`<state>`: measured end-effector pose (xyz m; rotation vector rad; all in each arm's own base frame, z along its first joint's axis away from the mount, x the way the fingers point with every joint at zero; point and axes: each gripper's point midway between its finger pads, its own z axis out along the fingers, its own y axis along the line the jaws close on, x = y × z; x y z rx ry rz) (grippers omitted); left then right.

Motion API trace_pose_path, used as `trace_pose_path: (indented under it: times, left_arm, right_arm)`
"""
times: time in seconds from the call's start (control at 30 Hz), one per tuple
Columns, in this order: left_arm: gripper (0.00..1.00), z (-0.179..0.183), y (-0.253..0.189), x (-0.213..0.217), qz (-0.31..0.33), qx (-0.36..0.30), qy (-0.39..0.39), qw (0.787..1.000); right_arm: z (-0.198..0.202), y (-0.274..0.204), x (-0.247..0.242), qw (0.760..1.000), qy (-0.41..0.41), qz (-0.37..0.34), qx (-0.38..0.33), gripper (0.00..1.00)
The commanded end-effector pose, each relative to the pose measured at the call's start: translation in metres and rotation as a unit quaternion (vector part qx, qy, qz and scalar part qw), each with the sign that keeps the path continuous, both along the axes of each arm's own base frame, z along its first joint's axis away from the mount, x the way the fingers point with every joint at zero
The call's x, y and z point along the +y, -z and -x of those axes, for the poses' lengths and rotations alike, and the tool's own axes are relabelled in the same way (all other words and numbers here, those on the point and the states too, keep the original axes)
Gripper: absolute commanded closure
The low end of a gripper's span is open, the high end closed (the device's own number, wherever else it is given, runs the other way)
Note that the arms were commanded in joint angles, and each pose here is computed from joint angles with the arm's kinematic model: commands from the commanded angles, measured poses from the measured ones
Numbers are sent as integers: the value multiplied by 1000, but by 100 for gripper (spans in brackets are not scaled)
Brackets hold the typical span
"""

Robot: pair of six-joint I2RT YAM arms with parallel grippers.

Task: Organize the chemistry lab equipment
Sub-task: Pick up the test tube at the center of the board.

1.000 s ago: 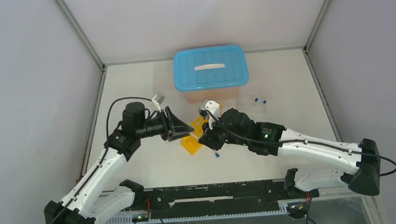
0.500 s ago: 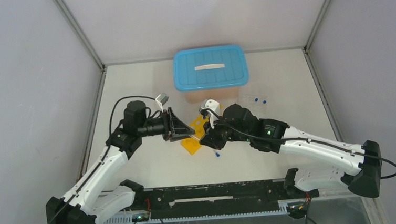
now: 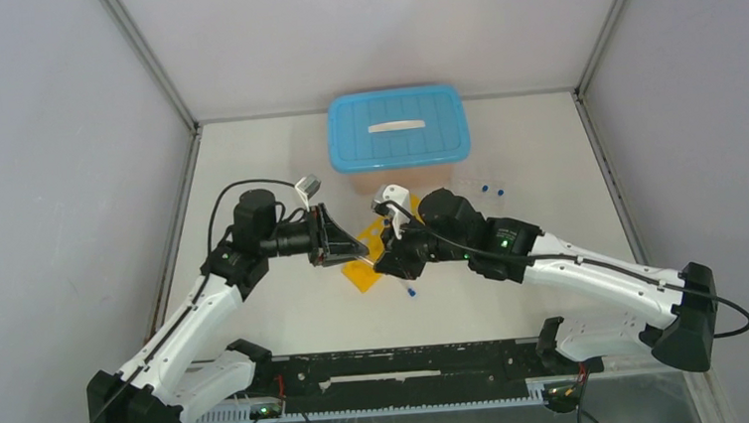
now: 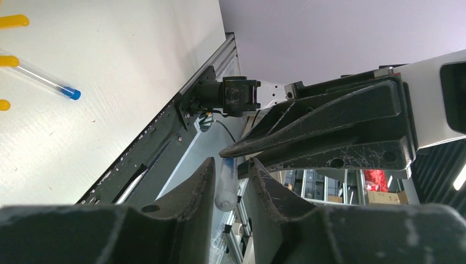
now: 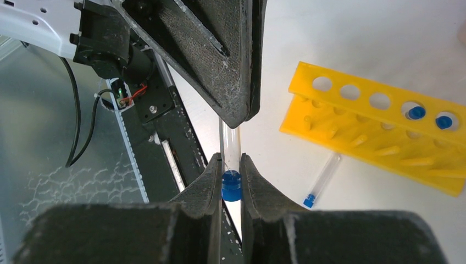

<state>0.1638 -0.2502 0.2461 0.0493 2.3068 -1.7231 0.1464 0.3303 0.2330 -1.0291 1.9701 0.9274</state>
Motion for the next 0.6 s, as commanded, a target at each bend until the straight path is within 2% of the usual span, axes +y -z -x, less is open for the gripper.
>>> trace_pose_path:
  times: [0.0,0.43,0.57]
  left_arm:
    - [68,2,-8,0,15,-27,15,999]
    - [76,4,-3,1,13,-24,15,1000]
    - [76,6,0,1,12,-20,19,1000]
  right_arm:
    - [-3,-20,5,1000,-14,-20,-17,87]
    - [-9,-24,-1,1000,-11,-20,-21,87]
    - [-10,-25,1,999,-12,-20,-21,87]
